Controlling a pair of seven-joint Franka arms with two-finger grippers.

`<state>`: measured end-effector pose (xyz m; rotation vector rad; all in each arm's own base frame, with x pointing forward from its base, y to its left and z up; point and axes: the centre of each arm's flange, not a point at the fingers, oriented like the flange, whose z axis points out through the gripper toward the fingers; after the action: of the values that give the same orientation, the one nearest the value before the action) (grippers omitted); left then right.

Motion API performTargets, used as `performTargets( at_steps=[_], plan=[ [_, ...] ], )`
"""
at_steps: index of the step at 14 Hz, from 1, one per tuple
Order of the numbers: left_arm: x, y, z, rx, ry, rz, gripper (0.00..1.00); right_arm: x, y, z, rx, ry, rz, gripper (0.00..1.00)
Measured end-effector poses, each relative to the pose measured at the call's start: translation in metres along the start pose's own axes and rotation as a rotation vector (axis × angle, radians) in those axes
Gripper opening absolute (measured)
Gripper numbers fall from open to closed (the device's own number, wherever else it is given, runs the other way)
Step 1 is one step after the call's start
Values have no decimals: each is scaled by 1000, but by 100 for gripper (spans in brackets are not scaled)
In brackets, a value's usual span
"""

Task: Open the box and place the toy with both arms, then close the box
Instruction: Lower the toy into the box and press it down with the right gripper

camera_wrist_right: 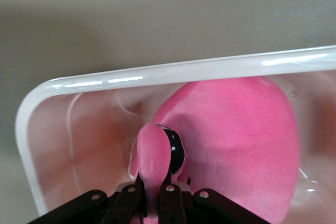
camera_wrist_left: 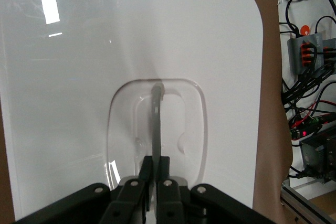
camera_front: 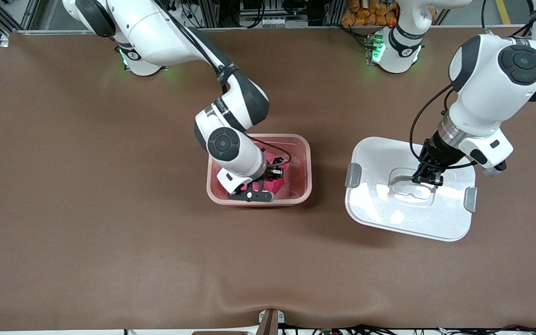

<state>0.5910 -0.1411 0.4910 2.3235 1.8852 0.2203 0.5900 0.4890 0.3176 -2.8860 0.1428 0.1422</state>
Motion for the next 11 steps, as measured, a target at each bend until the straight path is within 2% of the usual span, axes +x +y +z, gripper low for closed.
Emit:
performTargets(
  at_steps=[7,9,11],
  plan=[
    [-11,0,9,14,-6,18,6,-17,-20,50,11,24,-35,10],
    [-11,0,12,17,-6,18,6,-17,-19,55,10,26,-37,24],
    [-10,1,12,10,-6,15,6,-16,-20,53,12,30,-38,46]
  ],
)
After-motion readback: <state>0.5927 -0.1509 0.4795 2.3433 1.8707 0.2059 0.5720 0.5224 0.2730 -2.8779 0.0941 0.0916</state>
